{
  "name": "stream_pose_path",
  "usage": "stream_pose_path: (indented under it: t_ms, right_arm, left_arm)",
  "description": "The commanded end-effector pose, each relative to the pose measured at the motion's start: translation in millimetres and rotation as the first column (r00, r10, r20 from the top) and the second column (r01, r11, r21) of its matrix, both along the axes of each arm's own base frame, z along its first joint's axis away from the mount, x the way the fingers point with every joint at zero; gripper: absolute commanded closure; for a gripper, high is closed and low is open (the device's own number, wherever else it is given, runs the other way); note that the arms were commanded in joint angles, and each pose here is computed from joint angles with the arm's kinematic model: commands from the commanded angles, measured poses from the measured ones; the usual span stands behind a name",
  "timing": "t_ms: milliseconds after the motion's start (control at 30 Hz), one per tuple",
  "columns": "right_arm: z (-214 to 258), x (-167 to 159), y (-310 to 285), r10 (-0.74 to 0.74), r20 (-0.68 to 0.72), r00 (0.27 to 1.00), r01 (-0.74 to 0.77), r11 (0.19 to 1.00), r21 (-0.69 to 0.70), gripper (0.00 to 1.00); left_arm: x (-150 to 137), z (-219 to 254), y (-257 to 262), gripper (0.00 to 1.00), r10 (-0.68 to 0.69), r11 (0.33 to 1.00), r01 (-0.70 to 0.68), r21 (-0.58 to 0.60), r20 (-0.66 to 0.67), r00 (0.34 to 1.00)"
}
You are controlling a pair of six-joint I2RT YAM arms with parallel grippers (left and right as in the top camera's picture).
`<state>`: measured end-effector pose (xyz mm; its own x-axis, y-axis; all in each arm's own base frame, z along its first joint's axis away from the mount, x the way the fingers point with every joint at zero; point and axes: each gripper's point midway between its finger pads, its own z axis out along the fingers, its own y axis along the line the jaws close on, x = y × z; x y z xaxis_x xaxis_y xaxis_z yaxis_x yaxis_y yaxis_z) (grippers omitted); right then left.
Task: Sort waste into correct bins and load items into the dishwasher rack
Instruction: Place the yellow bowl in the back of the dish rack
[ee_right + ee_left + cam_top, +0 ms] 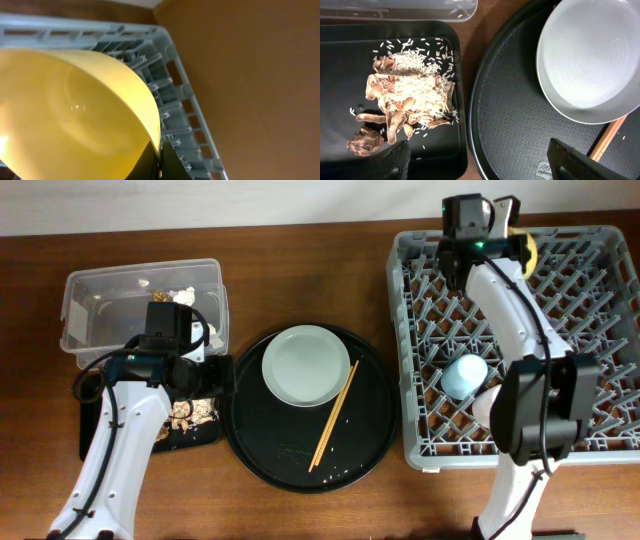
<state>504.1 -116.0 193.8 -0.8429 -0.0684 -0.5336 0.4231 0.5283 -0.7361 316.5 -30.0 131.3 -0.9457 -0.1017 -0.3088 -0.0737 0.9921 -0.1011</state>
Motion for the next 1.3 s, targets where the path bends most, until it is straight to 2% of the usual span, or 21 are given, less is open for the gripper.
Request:
stream_pose_path:
  t_ms: [0,133,167,200,233,433,833,933,1000,1033,1067,1100,1200,1233,1267]
  right_arm:
    - [-14.6,-5.9,-6.5,-0.063,0.012,0.998,0.063,0.998,-0.001,0.96]
    - [-19.1,-9.0,-4.9,-0.065,0.003,0.998,0.065,0.998,0.018,0.96]
    - [-4.6,-11.7,-12.7,-0.113,0.053,0.992,0.116,0.992,-0.054,0.96]
    - [23.8,-16.3,-22.1,-0.182,0.16,0.97,0.209,0.963,-0.169,0.96]
    - [26.0,-14.4,-22.3,-0.179,0.162,0.97,0.206,0.963,-0.175,0.96]
    - [-13.0,-1.6,-8.4,-0.082,0.082,0.993,0.083,0.996,-0.012,0.96]
    - [-36.3,-2.6,21.1,0.002,-0.005,1.0,-0.001,0.999,0.049,0.96]
    - [-40.0,-8.8,28.2,0.017,-0.056,0.998,-0.014,0.999,0.044,0.96]
    - [-38.3,-24.6,28.3,-0.046,-0.023,0.999,0.048,0.996,0.079,0.96]
    - [-34.3,-30.8,29.5,-0.062,-0.007,0.998,0.063,0.992,0.111,0.94]
    - [-31.4,-33.2,36.5,-0.037,-0.01,0.999,0.038,0.983,0.18,0.77]
    - [-27.9,-36.9,45.0,-0.008,-0.013,1.0,0.011,0.967,0.255,0.66]
    - [-12.3,-51.9,64.8,0.055,-0.011,0.998,-0.045,0.912,0.408,0.4]
    - [2.2,-61.1,74.2,0.083,0.01,0.997,-0.078,0.878,0.472,0.34]
    - [12.2,-69.0,98.8,0.17,0.032,0.985,-0.156,0.789,0.595,0.33]
  left_arm:
    - [0.3,5.3,1.9,0.13,0.011,1.0,-0.011,0.0,0.017,1.0]
    - [0.2,5.3,1.8,0.13,0.011,1.0,-0.011,0.0,0.016,1.0]
    - [0.1,5.4,0.1,0.13,0.008,1.0,-0.007,-0.01,0.016,1.0]
    - [-0.1,5.6,-2.7,0.13,0.002,1.0,-0.002,-0.025,0.015,1.0]
    - [0.0,5.6,-2.6,0.13,0.002,1.0,-0.002,-0.025,0.016,1.0]
    - [0.2,5.7,-2.6,0.13,0.003,1.0,-0.002,-0.025,0.016,1.0]
    - [0.0,5.6,-2.6,0.13,0.002,1.0,-0.002,-0.025,0.016,1.0]
    - [0.1,5.7,-2.6,0.13,0.002,1.0,-0.002,-0.025,0.016,1.0]
    - [0.0,5.6,-2.6,0.13,0.002,1.0,-0.002,-0.025,0.016,1.0]
    - [0.0,5.6,-2.6,0.13,0.002,1.0,-0.002,-0.025,0.016,1.0]
    - [0.1,5.7,-2.6,0.13,0.002,1.0,-0.002,-0.025,0.016,1.0]
    - [0.1,5.7,-2.6,0.13,0.002,1.0,-0.002,-0.025,0.016,1.0]
    - [0.0,5.6,-2.6,0.13,0.002,1.0,-0.002,-0.025,0.016,1.0]
    - [0.0,5.6,-2.5,0.13,0.002,1.0,-0.002,-0.024,0.016,1.0]
    - [-0.2,5.5,-2.5,0.13,0.002,1.0,-0.002,-0.024,0.015,1.0]
